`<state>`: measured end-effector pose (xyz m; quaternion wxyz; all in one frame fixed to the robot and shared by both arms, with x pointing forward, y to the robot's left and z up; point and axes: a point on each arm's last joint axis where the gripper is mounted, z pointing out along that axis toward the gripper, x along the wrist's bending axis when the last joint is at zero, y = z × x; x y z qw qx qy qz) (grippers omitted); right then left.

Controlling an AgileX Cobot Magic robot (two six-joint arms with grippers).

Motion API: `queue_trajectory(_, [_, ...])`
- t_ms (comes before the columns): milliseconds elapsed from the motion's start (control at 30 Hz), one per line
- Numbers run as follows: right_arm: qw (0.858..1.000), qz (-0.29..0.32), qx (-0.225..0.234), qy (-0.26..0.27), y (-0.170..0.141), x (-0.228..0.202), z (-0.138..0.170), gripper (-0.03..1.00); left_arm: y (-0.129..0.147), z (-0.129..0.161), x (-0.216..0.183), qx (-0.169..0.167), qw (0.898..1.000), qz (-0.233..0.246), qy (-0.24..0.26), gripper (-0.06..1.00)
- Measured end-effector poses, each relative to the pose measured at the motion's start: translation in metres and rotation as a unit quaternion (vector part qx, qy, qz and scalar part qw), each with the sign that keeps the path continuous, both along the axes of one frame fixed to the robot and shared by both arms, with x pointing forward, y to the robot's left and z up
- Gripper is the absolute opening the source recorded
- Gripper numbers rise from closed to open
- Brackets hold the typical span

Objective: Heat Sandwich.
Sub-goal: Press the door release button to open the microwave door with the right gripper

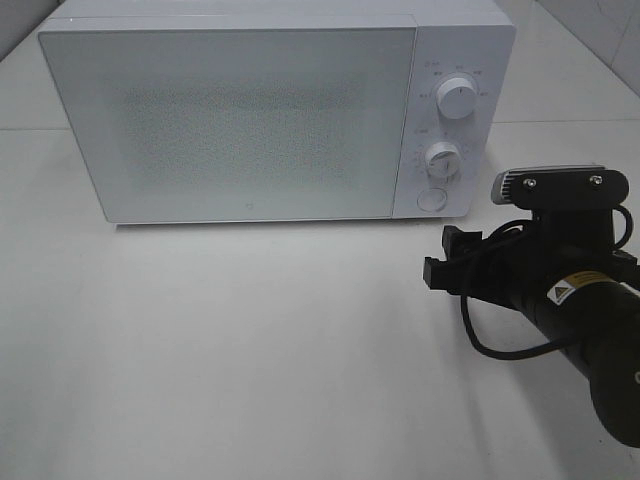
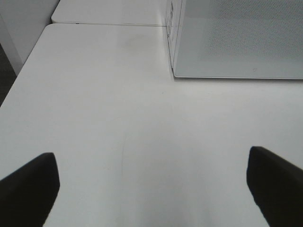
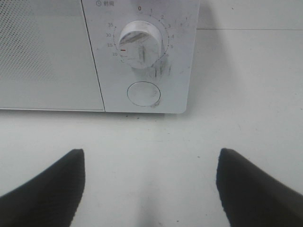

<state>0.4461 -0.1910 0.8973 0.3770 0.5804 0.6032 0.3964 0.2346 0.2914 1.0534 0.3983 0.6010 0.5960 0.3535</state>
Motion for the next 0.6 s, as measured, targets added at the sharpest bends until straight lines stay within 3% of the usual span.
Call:
queue_trajectory(200, [0.998,-0.029,0.064,0.002,-0.0002,0.0,0.0,0.75,0.0,0.0,0.0,0.0,1.0,0.0,0.0,0.99])
queue_trajectory(300, [0.984,-0.073,0.163,0.007,-0.0002,0.0,0.0,0.75,0.0,0.0,0.0,0.0,1.0,0.0,0.0,0.99])
queue_trajectory(333, [0.97,-0.099,0.221,0.009,-0.0003,0.0,0.0,0.75,0.0,0.0,0.0,0.0,1.0,0.0,0.0,0.99])
queue_trajectory(400, [0.963,-0.109,0.245,0.01,-0.0003,0.0,0.0,0.75,0.0,0.0,0.0,0.0,1.0,0.0,0.0,0.99])
queue_trajectory(467, [0.946,-0.132,0.296,0.012,-0.0003,0.0,0.0,0.75,0.0,0.0,0.0,0.0,1.0,0.0,0.0,0.99])
queue_trajectory(500, [0.925,-0.153,0.346,0.015,-0.0003,0.0,0.0,0.75,0.0,0.0,0.0,0.0,1.0,0.0,0.0,0.99])
queue_trajectory(533, [0.925,-0.153,0.346,0.015,-0.0003,0.0,0.0,0.75,0.0,0.0,0.0,0.0,1.0,0.0,0.0,0.99])
queue_trajectory(600, [0.902,-0.175,0.395,0.017,-0.0003,0.0,0.0,0.75,0.0,0.0,0.0,0.0,1.0,0.0,0.0,0.99])
